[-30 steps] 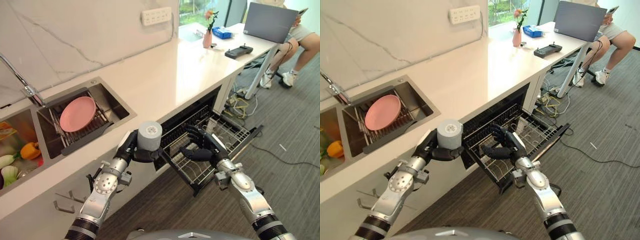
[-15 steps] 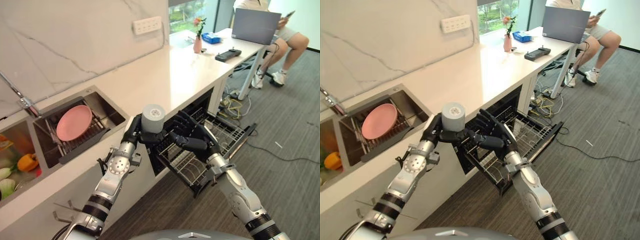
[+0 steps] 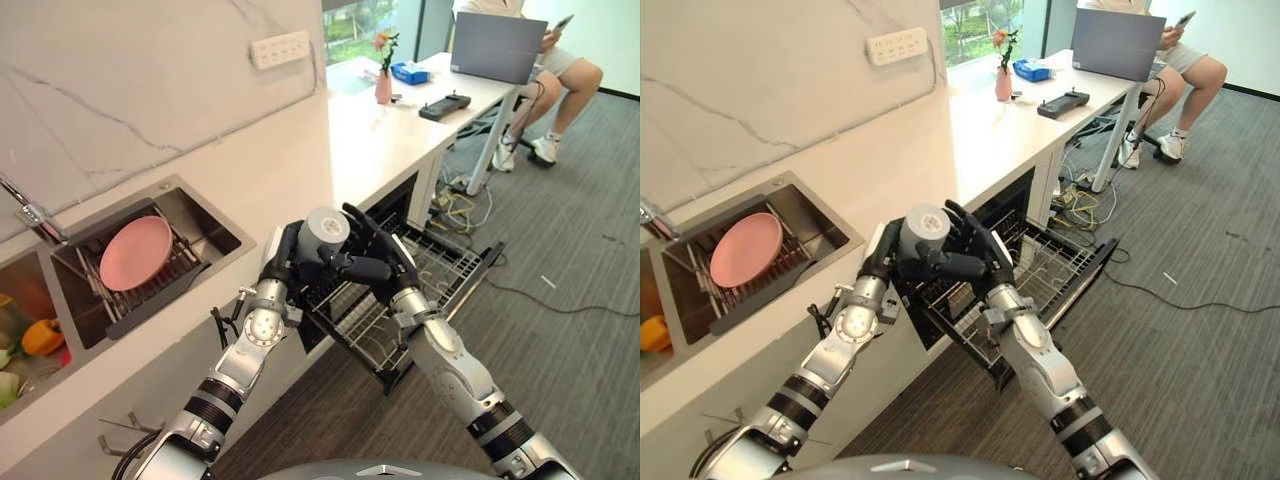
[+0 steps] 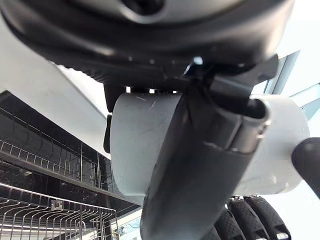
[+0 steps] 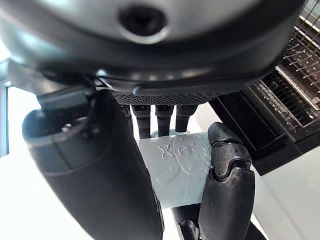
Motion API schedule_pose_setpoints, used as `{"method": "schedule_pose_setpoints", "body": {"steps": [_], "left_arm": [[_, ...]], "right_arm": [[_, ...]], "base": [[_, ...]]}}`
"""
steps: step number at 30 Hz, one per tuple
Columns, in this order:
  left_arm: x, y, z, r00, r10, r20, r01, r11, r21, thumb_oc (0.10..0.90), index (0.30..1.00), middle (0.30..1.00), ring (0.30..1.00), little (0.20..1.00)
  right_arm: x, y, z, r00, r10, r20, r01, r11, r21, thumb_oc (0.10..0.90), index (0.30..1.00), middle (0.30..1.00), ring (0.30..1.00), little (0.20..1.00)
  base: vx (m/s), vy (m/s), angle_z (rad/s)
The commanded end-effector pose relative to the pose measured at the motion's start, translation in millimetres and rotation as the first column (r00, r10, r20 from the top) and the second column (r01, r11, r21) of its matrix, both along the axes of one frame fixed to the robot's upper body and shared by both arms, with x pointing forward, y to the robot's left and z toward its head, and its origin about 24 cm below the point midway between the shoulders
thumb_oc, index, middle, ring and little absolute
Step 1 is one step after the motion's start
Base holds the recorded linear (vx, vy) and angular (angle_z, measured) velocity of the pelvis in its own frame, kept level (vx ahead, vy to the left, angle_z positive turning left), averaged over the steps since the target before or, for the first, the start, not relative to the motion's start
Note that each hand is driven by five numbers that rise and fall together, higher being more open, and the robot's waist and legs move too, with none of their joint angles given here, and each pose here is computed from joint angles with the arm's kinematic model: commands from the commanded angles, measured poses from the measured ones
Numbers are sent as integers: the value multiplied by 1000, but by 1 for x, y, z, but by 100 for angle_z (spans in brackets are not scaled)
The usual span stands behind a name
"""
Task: Place the dishes in the dishwasher.
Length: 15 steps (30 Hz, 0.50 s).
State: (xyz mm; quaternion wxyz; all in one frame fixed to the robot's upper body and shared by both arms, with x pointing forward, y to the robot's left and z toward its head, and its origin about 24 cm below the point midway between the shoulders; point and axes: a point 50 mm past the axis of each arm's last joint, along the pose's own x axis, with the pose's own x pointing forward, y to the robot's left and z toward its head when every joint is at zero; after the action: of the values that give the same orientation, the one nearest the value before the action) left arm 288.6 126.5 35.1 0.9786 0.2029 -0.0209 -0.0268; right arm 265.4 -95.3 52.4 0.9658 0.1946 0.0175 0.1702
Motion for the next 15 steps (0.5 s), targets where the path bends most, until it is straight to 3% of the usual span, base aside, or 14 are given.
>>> {"method": "schedule_pose_setpoints", "body": {"steps": [1, 11, 15], "left_arm": [[28, -36, 62, 947, -145, 285, 130, 989, 73, 400, 300, 300, 300, 300], [34, -45, 65, 938, -191, 289, 156, 978, 140, 400, 300, 300, 300, 300], [36, -51, 68, 926, -243, 288, 198, 964, 176, 400, 300, 300, 300, 300]], "right_arm": [[18, 22, 48, 980, 22, 198, -42, 994, 97, 800, 900, 900, 900, 900], [26, 25, 39, 984, 94, 154, -96, 995, 9, 800, 900, 900, 900, 900], [33, 25, 43, 970, 158, 182, -141, 985, -102, 800, 900, 900, 900, 900]], "base": [[10, 6, 6], [2, 1, 1], [0, 0, 0]]}}
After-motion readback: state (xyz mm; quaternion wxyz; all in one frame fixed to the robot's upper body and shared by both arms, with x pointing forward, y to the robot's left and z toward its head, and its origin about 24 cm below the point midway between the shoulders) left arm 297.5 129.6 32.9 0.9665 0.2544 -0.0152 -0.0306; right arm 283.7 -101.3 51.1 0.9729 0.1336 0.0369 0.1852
